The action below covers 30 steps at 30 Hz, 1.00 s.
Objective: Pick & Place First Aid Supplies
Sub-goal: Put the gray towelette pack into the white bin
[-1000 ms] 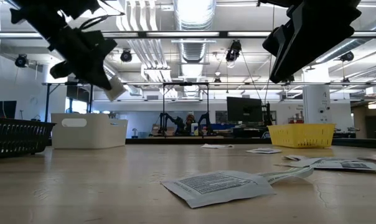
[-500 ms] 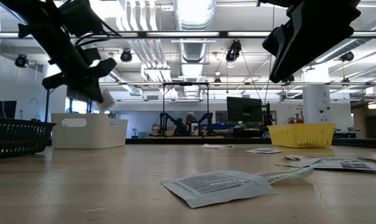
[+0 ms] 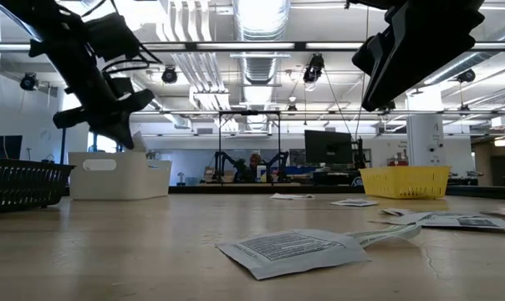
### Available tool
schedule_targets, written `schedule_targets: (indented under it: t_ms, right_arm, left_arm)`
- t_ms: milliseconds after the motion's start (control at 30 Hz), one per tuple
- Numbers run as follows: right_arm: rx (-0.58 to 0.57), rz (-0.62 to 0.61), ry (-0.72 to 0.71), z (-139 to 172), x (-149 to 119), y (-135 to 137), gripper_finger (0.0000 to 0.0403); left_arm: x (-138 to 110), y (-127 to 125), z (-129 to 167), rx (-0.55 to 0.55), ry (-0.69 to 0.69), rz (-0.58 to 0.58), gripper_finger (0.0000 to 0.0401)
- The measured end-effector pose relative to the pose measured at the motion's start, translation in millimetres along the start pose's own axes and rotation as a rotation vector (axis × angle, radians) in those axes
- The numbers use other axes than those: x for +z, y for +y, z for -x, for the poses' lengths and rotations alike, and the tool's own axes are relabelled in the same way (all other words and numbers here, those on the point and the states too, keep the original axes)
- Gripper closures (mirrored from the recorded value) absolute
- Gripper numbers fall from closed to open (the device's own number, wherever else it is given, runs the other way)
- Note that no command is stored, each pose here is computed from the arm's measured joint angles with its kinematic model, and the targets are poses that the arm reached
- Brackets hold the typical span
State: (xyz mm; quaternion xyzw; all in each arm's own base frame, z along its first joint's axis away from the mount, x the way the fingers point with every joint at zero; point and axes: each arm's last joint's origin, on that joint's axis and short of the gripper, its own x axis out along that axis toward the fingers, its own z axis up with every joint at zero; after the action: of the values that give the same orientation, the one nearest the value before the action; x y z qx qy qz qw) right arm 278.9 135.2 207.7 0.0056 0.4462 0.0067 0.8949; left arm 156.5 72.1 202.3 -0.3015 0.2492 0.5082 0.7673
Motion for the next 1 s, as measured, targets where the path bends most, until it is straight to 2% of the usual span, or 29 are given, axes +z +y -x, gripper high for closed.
schedule_targets:
  t_ms: [333, 533, 867, 1000]
  right_arm:
    - [0.001, -0.001, -0.003, -0.1, 0.3, -0.1, 0.0346]
    - [0.001, -0.001, -0.002, -0.1, 0.3, -0.1, 0.0346]
    - [0.001, -0.001, -0.002, -0.1, 0.2, -0.1, 0.0346]
    - [0.0, 0.0, 0.0, -0.1, 0.0, -0.1, 0.0346]
  left_arm:
    - [-9.3, -3.5, -17.1, 0.07, 0.075, -0.083, 0.0398]
    - [-8.4, -3.2, -18.5, 0.111, 0.033, -0.089, 0.0394]
    - [-6.3, -1.9, -17.3, 0.149, -0.019, -0.07, 0.0331]
    - [1.2, -4.8, -11.5, 0.129, -0.04, -0.112, 0.0319]
